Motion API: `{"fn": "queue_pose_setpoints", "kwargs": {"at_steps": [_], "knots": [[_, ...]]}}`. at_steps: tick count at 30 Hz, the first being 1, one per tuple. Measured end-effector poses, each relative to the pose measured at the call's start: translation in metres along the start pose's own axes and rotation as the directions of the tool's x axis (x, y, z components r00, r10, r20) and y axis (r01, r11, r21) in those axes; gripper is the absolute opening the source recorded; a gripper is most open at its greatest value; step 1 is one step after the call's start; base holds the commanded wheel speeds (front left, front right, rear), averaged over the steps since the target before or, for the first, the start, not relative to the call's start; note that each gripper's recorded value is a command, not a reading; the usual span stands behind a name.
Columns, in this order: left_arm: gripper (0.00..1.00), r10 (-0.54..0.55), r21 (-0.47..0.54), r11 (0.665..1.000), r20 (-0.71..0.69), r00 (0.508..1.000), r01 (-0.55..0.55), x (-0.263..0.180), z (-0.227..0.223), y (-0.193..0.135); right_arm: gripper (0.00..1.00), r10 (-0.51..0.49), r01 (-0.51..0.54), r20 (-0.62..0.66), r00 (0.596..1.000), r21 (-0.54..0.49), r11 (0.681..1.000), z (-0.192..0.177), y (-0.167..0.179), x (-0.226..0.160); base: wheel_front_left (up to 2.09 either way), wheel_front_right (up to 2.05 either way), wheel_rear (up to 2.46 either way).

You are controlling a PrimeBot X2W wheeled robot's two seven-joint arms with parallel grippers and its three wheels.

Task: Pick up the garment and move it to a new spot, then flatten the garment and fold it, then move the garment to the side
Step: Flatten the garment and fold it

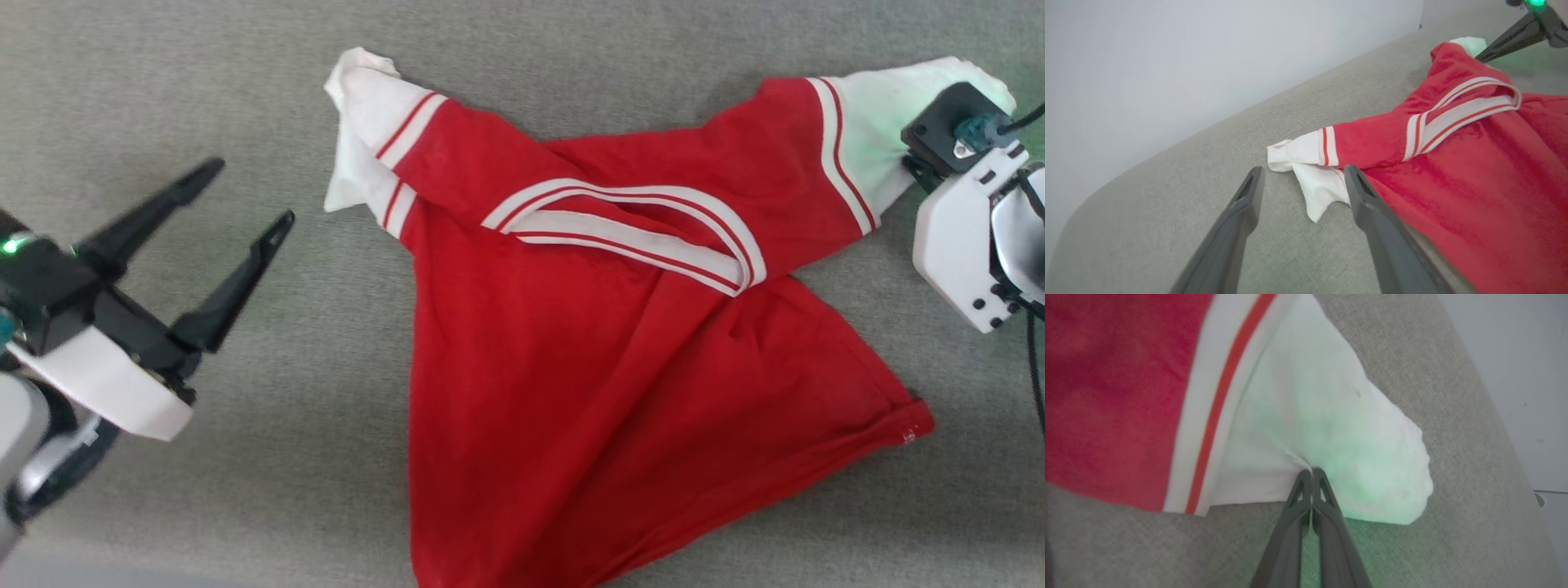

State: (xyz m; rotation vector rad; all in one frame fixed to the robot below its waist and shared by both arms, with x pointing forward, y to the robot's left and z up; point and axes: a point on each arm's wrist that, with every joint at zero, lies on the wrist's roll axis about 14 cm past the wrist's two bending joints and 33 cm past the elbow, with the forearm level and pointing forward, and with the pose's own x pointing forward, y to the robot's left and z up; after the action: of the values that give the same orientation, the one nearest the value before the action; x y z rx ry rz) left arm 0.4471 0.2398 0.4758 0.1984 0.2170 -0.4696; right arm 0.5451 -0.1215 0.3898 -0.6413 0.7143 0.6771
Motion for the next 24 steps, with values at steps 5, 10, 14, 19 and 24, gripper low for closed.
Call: {"fn": "queue_pose_setpoints", "kwargs": {"at_steps": [5,10,14,19,24], "knots": [[1.00,-0.122,0.109,0.985,-0.109,0.986,0.134,0.024,-0.003,0.002,0.00,-0.007,0.006,0.016,1.000,0.018,1.000,0.002,0.000,0.004,0.00,0.00,0.00],[1.00,-0.174,0.174,0.961,-0.233,0.957,0.217,0.049,-0.028,0.007,0.00,-0.017,0.016,0.026,1.000,0.028,0.999,0.004,-0.003,0.011,0.00,0.00,0.00],[1.00,-0.158,0.189,0.960,-0.242,0.957,0.207,0.071,-0.030,0.020,0.00,-0.016,0.015,0.024,1.000,0.033,0.999,0.002,-0.002,0.017,0.00,0.00,0.00],[1.00,-0.153,0.224,0.950,-0.267,0.952,0.216,0.082,-0.041,0.023,0.00,-0.013,0.012,0.026,1.000,0.043,0.999,0.001,-0.001,0.022,0.00,0.00,0.00],[1.00,-0.162,0.231,0.944,-0.298,0.941,0.236,0.079,-0.055,0.020,0.00,-0.015,0.013,0.025,1.000,0.047,0.999,0.001,-0.001,0.023,0.00,0.00,0.00]]}}
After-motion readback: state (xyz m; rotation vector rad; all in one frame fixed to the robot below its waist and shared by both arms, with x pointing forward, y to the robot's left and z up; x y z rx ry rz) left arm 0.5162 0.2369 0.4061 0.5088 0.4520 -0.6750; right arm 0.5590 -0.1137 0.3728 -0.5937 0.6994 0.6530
